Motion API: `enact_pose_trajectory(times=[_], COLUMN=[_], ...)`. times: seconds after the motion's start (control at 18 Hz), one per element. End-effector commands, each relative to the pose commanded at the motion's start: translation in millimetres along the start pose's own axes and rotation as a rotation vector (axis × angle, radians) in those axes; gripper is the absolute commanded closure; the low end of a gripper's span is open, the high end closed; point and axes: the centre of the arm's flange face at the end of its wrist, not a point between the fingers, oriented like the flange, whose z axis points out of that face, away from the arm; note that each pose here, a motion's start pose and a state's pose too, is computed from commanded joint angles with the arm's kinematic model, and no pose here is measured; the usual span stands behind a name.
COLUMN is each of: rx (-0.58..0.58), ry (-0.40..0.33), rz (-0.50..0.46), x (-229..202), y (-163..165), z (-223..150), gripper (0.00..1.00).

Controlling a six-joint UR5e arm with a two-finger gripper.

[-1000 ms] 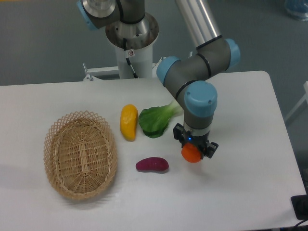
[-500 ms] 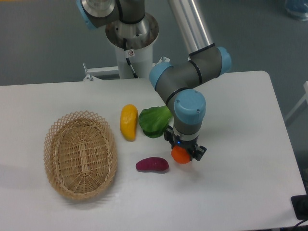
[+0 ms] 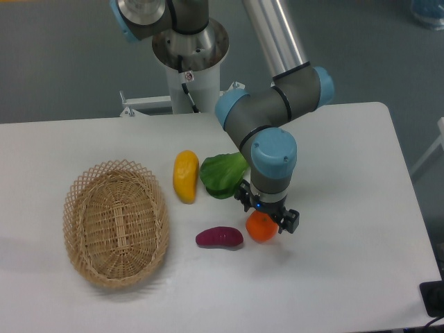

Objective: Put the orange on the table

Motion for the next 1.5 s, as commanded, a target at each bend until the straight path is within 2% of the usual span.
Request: enact_pose_trajectory(times=[0.44,0.78,0.94,1.5], rx=[0.042,0.063,0.064,0.061], ry=[-0.069,0.003,0.060,0.031], rz=[-0.060,-0.090,-0.061,-0.038], x=[-50.5,-69.7,-79.9,-90.1], y=[29.0,40.2,50.5,57.0], z=[-42.7,-70.3,-80.3,-89.3], gripper=[0.00,0.00,0.00,0.00])
